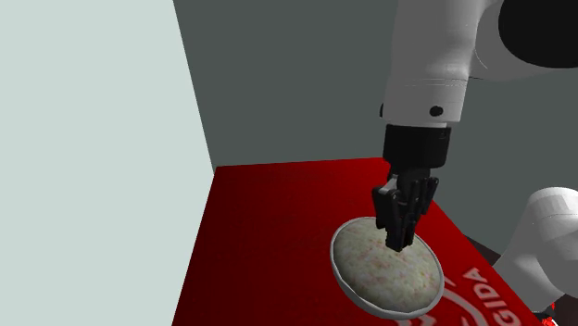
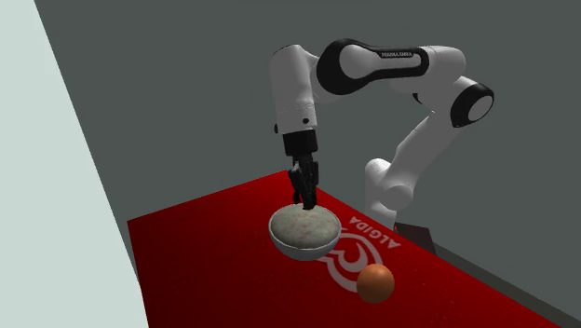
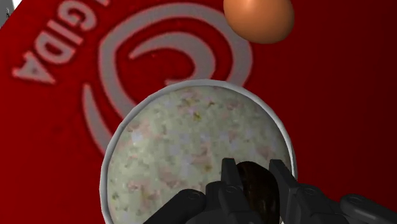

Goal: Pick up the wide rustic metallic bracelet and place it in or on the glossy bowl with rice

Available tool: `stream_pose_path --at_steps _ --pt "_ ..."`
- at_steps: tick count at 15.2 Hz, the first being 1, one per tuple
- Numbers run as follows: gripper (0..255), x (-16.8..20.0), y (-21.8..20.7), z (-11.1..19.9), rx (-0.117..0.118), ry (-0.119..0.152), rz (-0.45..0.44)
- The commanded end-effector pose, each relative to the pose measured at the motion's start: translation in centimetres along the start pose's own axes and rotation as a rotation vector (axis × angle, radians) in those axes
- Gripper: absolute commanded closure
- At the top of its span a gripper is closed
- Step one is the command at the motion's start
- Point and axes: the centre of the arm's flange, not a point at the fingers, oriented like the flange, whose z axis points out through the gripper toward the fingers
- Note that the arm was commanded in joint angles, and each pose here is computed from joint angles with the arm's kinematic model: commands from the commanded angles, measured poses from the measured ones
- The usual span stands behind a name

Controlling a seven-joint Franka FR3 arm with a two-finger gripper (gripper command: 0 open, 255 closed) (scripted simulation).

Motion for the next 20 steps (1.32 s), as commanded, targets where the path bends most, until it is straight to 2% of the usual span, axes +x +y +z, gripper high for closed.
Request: stream_pose_path --at_steps 1,4,11,12,17,20 --pt "255 0.4 0.3 1.0 0.000 0.000 0.000" --pt "255 0.8 0.7 2.4 0.000 0.000 0.000" --pt "255 0.8 0.7 2.4 0.000 0.000 0.000" --pt "0 0.8 0.7 2.4 0.000 0.000 0.000" --pt "0 0.8 0.7 2.4 0.000 0.000 0.000" --pt "0 0.8 0.7 -1.6 0.000 0.000 0.000"
